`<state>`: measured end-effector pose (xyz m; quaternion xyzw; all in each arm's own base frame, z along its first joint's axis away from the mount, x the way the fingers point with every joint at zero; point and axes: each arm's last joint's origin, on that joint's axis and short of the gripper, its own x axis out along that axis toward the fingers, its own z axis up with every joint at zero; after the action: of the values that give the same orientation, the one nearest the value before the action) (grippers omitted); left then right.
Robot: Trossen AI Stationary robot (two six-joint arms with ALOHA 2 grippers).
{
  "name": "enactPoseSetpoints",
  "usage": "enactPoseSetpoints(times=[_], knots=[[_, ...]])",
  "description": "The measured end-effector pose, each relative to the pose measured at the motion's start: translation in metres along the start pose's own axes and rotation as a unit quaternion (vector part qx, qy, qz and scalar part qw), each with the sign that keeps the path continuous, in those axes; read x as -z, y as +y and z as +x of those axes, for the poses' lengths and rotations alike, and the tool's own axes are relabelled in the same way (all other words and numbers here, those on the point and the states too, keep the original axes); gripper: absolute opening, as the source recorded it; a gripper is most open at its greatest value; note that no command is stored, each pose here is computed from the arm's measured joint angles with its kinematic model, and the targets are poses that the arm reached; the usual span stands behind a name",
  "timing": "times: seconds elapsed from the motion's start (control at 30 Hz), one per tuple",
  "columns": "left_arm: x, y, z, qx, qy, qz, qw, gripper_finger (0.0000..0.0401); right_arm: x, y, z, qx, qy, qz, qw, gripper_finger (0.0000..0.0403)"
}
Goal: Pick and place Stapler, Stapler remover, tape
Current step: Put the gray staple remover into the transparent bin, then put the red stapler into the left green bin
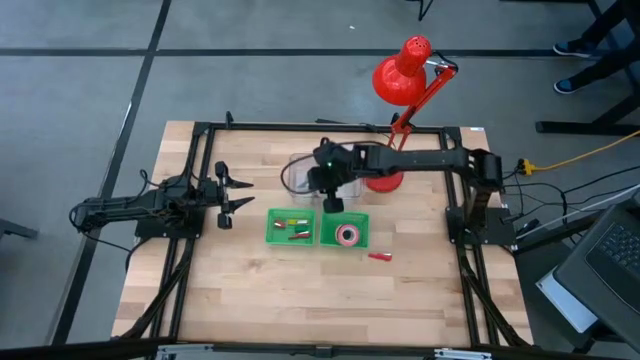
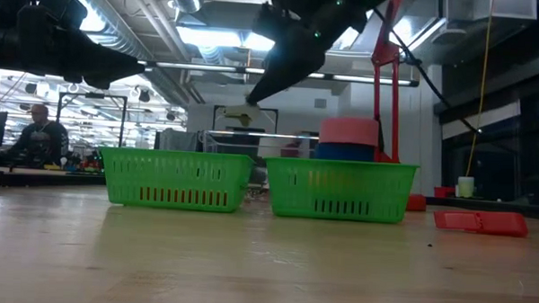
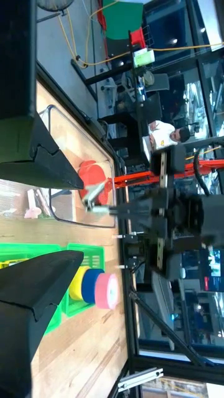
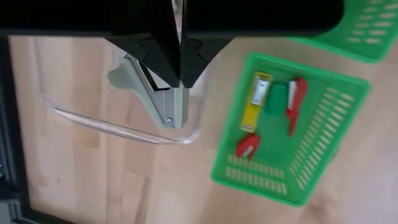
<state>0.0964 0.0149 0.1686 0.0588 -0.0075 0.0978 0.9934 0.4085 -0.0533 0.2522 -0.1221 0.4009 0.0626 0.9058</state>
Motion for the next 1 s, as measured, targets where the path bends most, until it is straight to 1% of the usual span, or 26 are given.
enactPoseSetpoints(times=[0.17,0.27,0.33,0.7,0.87,1.0], knots=[[0.0,0.0,0.0,0.0,0.0,0.0,1.0,0.0168,0.008,-0.019,-0.002,0.007,-0.001,-0.013,1.0,0.0],[0.0,0.0,0.0,0.0,0.0,0.0,1.0,0.0168,0.019,-0.026,0.003,-0.002,-0.013,-0.008,1.0,0.0],[0.0,0.0,0.0,0.0,0.0,0.0,1.0,0.0168,0.029,-0.028,0.009,-0.014,-0.017,-0.003,1.0,0.0],[0.0,0.0,0.0,0.0,0.0,0.0,1.0,0.0168,0.072,-0.03,0.027,-0.005,-0.003,0.016,1.0,0.0001],[0.0,0.0,0.0,0.0,0.0,0.0,1.0,0.0168,0.082,-0.028,0.031,-0.006,0.0,0.018,1.0,0.0018],[0.0,0.0,0.0,0.0,0.0,0.0,1.0,0.0168,0.08,-0.029,0.031,-0.002,-0.011,0.016,1.0,0.0038]])
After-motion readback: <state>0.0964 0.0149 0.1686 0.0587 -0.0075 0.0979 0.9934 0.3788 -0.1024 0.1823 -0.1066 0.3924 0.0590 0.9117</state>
